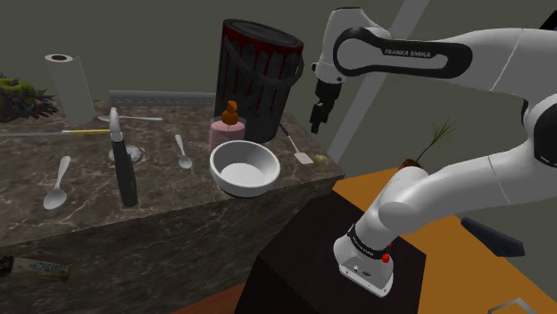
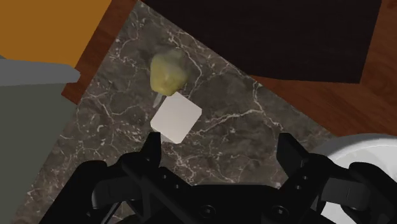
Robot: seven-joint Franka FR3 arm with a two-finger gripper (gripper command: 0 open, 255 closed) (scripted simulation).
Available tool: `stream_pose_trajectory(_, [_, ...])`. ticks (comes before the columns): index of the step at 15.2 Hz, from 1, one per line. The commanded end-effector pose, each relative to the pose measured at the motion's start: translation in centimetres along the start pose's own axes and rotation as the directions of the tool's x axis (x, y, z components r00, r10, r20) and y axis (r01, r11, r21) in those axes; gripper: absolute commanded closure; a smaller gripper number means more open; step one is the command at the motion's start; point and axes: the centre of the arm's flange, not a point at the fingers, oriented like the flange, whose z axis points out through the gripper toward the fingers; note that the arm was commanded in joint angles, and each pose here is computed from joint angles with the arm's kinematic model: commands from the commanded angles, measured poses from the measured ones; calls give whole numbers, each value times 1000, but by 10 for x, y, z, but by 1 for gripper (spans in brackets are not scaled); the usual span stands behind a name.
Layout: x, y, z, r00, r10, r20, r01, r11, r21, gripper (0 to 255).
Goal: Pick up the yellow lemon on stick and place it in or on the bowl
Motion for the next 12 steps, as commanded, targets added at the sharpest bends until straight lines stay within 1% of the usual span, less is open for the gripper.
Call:
stream_pose_trajectory(1, [11, 21, 19, 1000, -9, 25, 8, 1000, 24, 0])
stream_pose_trajectory(10, [61, 110, 108, 989, -53, 137, 35, 991, 132, 0])
stream_pose_trajectory(12, [59, 109, 119, 989, -53, 137, 35, 991, 132, 0])
